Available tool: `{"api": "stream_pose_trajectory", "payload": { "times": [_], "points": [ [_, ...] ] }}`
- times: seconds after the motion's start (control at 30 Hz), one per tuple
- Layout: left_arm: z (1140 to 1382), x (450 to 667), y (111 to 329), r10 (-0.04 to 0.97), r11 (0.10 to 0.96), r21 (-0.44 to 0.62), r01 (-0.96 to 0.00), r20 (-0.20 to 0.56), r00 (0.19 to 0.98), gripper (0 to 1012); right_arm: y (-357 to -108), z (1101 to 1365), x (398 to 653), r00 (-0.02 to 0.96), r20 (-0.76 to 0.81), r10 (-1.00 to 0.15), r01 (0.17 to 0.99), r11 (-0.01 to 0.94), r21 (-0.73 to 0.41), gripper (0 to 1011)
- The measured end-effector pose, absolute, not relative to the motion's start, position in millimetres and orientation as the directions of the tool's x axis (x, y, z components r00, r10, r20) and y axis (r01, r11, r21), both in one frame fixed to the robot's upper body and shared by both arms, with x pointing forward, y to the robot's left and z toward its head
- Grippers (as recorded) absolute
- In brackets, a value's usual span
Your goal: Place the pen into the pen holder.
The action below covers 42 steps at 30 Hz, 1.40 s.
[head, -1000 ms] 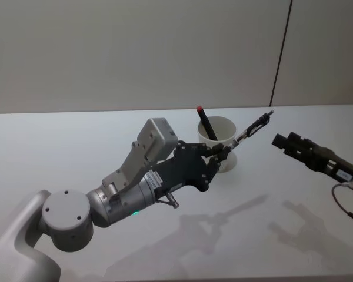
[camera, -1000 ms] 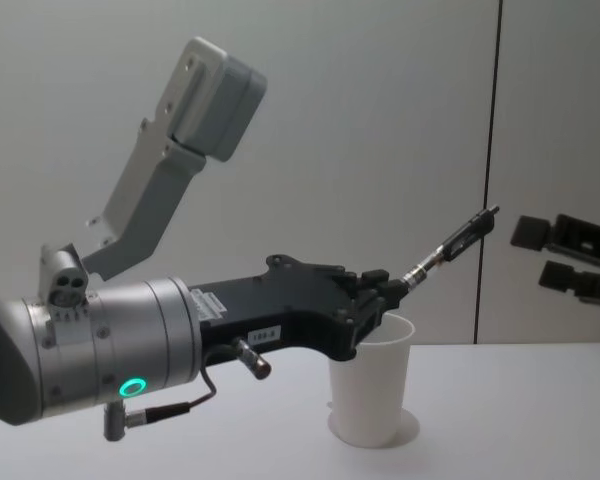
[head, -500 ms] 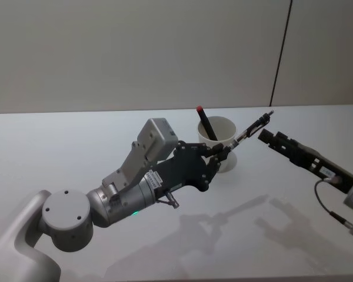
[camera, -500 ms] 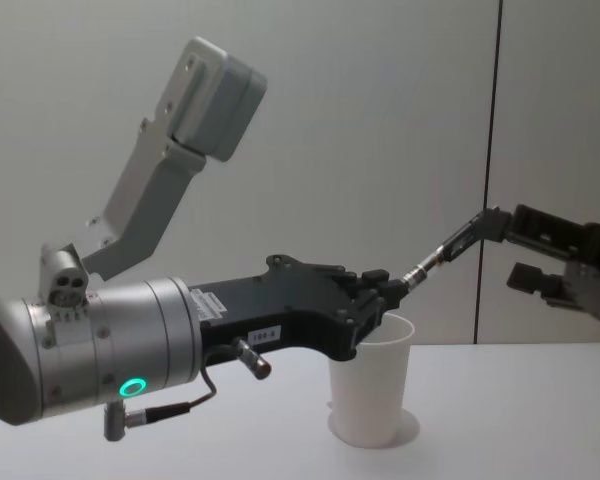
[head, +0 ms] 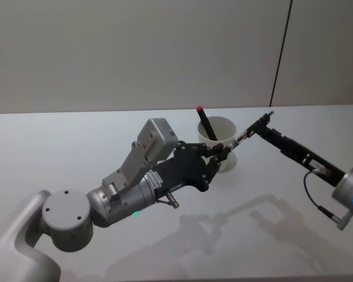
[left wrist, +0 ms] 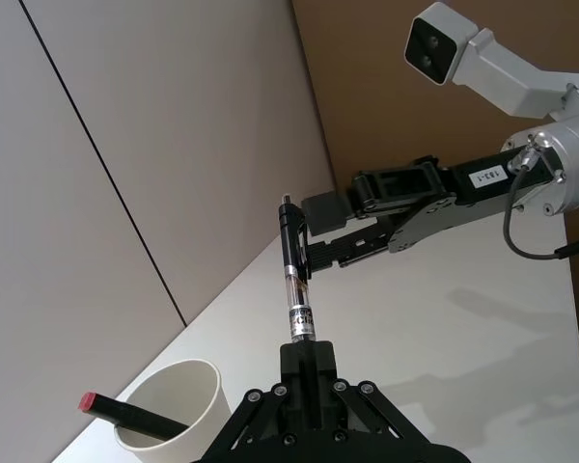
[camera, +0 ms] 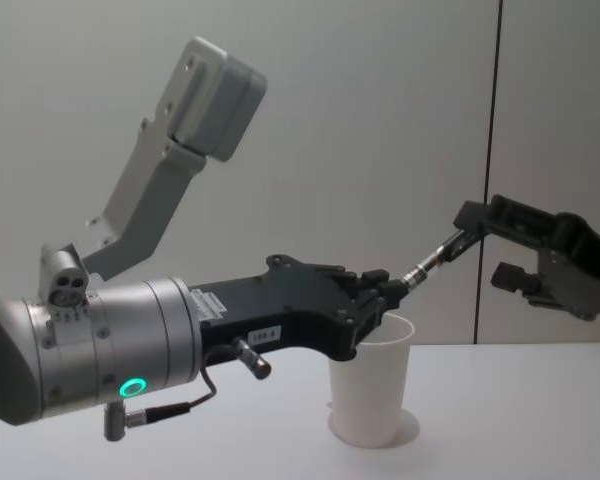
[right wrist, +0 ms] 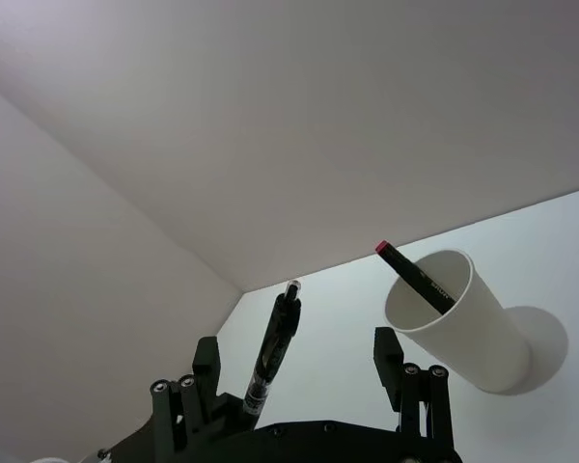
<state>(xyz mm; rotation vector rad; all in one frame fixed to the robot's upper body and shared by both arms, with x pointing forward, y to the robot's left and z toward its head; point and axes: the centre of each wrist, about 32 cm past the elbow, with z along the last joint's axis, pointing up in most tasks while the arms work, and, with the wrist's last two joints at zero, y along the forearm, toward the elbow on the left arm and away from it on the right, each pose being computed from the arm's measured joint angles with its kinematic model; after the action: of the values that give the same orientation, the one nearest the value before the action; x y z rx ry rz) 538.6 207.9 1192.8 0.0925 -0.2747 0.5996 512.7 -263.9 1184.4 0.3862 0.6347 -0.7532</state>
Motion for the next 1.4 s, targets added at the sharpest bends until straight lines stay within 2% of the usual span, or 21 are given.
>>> {"api": "stream_pose_trajectory", "payload": {
  "times": [0.87, 1.0, 1.4],
  "points": [
    [1192.8, 538.6, 207.9, 0.544, 0.823, 0.006, -0.568, 0.282, 0.79, 103, -243.0, 1187.2, 516.9, 0.497, -0.724, -0.478, 0.748, 0.659, 0.079, 980],
    [1192.7, 538.6, 207.9, 0.544, 0.823, 0.007, -0.569, 0.281, 0.79, 103, -241.3, 1187.5, 516.6, 0.498, -0.725, -0.476, 0.748, 0.659, 0.08, 907],
    [1192.7, 538.6, 207.9, 0.544, 0.823, 0.007, -0.568, 0.281, 0.79, 103, -238.4, 1187.6, 514.1, 0.507, -0.726, -0.465, 0.75, 0.653, 0.106, 543]
  ]
}}
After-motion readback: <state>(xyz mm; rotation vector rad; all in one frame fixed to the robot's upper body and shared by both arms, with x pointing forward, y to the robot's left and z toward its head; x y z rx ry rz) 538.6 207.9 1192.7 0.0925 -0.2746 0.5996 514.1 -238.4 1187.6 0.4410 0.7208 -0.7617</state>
